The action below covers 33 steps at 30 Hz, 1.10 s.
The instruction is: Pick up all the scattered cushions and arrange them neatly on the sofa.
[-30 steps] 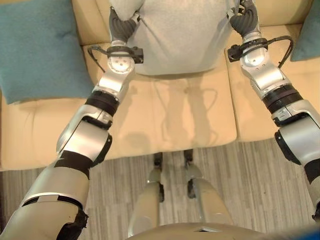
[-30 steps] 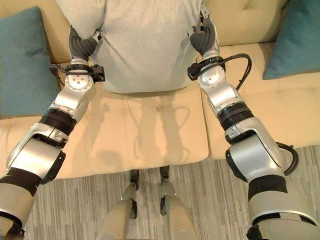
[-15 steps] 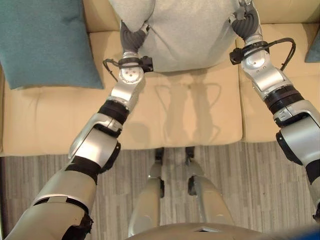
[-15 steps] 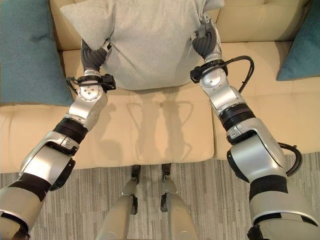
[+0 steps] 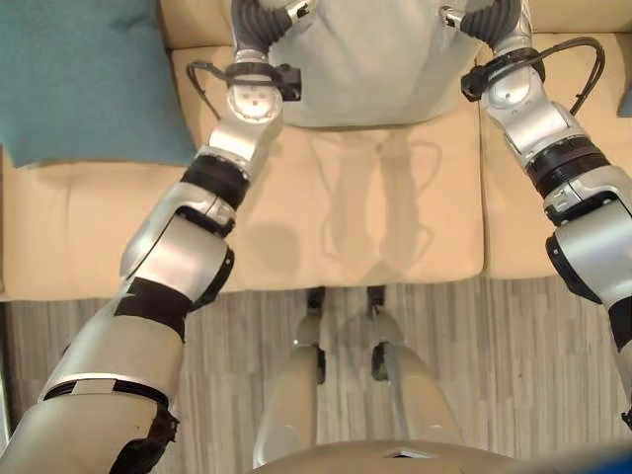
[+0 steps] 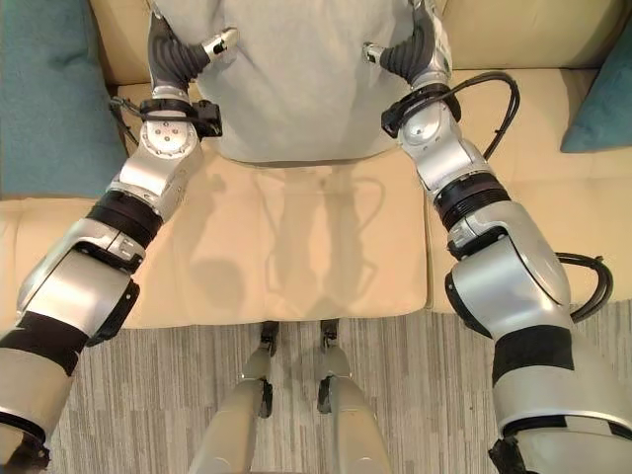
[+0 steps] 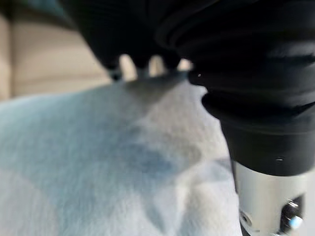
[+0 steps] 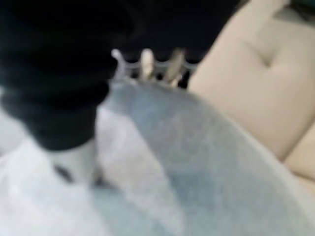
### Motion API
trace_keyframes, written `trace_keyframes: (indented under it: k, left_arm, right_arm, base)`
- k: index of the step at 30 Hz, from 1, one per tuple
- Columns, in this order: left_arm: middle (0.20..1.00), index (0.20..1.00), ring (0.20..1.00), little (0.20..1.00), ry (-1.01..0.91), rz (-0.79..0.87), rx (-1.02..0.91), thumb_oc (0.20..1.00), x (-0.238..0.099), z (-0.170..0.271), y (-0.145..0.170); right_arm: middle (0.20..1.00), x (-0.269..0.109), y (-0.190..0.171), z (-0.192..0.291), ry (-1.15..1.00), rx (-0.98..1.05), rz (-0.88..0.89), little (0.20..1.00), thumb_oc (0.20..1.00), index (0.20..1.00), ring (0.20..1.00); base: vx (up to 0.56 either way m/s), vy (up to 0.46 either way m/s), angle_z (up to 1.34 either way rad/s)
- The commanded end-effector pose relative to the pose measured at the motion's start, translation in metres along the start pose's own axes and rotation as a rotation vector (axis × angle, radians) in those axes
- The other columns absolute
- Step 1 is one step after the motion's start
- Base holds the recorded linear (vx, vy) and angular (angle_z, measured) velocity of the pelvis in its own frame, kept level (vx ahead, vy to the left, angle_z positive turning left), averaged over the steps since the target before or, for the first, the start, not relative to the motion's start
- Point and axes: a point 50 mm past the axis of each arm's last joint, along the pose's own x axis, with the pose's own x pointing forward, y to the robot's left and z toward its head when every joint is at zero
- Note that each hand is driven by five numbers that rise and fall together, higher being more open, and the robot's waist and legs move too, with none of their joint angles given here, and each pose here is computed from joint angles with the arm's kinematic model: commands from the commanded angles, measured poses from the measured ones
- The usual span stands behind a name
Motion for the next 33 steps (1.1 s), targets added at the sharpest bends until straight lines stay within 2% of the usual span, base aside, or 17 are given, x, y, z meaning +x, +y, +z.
trace_keyframes:
  k: [1,6,11,15,21,25,28,31,33]
  left_arm:
    - [1.000,1.000,1.000,1.000,-0.238,0.022,0.012,1.000,0.023,0.083,-0.005]
    - [1.000,1.000,1.000,1.000,-0.253,0.085,-0.012,1.000,0.028,0.093,0.008]
    - [1.000,1.000,1.000,1.000,-0.244,0.144,-0.026,1.000,0.034,0.094,0.031]
    - [1.000,1.000,1.000,1.000,-0.204,0.248,-0.034,1.000,0.039,0.081,0.077]
    - [1.000,1.000,1.000,1.000,-0.178,0.286,0.012,1.000,0.039,0.070,0.105]
    - [1.000,1.000,1.000,1.000,-0.184,0.260,0.038,1.000,0.033,0.059,0.112]
    - [1.000,1.000,1.000,1.000,-0.234,0.175,0.051,1.000,0.022,0.050,0.110]
    - [1.000,1.000,1.000,1.000,-0.256,0.085,0.041,1.000,-0.007,0.024,0.113]
    - [1.000,1.000,1.000,1.000,-0.237,0.051,-0.006,1.000,-0.040,-0.003,0.123]
  right_arm:
    - [1.000,0.017,-0.012,0.053,-0.132,-0.033,-0.046,1.000,1.000,1.000,1.000]
    - [1.000,0.019,-0.026,0.044,-0.064,0.104,-0.121,1.000,1.000,1.000,1.000]
    - [1.000,0.023,-0.049,0.031,-0.040,0.051,-0.186,1.000,1.000,1.000,1.000]
    - [1.000,0.024,-0.093,0.003,0.026,0.019,-0.302,1.000,1.000,1.000,1.000]
    - [1.000,0.021,-0.127,-0.017,0.074,-0.006,-0.380,1.000,1.000,1.000,1.000]
    - [1.000,0.015,-0.131,-0.033,0.091,0.014,-0.368,1.000,1.000,1.000,1.000]
    - [1.000,0.006,-0.125,-0.045,0.073,0.086,-0.301,1.000,1.000,1.000,1.000]
    - [1.000,-0.021,-0.108,-0.072,0.048,0.179,-0.209,1.000,1.000,1.000,1.000]
    - [1.000,-0.055,-0.093,-0.100,0.059,0.254,-0.146,1.000,1.000,1.000,1.000]
  base:
    - [0.00,0.000,0.00]
    - [0.03,0.011,0.04]
    - [0.03,0.023,0.04]
    - [0.02,0.034,0.04]
    - [0.00,0.004,0.01]
    - [0.00,0.000,0.00]
    - [0.00,0.000,0.00]
    - [0.01,0.001,0.01]
    - [0.03,-0.001,0.03]
